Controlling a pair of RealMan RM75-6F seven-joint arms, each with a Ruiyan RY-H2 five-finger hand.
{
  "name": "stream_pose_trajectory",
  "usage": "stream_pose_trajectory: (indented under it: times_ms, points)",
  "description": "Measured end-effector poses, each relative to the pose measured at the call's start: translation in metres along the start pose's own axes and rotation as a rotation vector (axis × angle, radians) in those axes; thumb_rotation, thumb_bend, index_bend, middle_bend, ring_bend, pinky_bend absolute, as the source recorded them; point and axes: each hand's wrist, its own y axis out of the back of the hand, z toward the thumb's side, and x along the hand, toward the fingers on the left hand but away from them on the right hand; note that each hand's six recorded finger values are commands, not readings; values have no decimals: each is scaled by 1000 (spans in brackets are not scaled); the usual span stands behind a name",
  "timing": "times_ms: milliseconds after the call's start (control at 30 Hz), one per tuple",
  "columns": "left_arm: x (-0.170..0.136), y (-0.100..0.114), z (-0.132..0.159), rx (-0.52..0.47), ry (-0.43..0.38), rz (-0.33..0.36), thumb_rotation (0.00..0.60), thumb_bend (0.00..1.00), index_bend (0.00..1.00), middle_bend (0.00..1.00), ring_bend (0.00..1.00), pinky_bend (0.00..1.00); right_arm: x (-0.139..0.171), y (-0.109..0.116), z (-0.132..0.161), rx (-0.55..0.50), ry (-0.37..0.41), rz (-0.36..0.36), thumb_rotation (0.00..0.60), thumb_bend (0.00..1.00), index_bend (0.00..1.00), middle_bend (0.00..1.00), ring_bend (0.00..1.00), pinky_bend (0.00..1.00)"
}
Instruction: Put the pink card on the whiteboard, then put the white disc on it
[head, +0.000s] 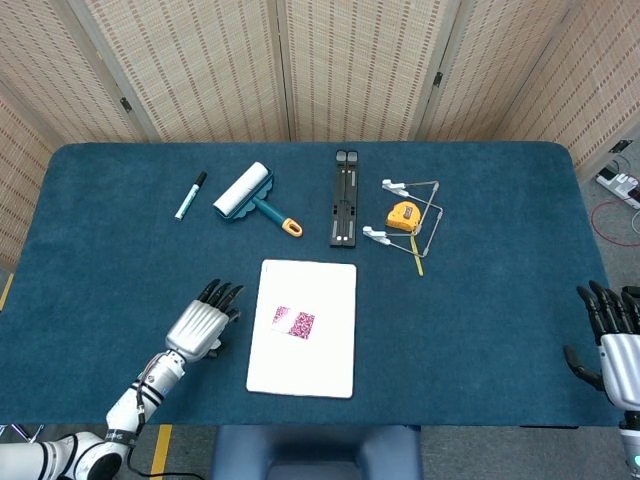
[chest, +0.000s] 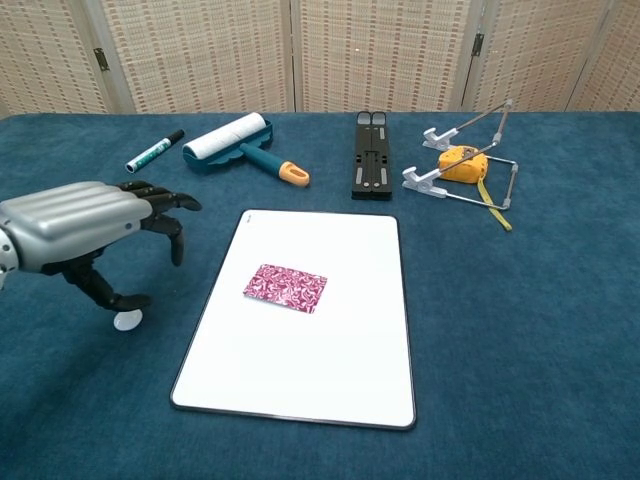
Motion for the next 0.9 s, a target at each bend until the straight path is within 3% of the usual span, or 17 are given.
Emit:
stream_pose_trajectory:
  times_ms: [233,600,900]
  points:
    - [-17,-12,-12,-26,-2,17,600,327,465,143,116,0,0,0,0,-1,-2,1,600,363,0,54,65,0]
    - [-24,-40,-20,-36,20,-27,600,326,464,143,116,0,-1,0,2,-4,5,2,600,363,0,54,65,0]
    - [-17,-41,-19,-33,26,-26,600,328,465,143,117,0,2,1,1,-5,0,-3,600,363,0,54,66,0]
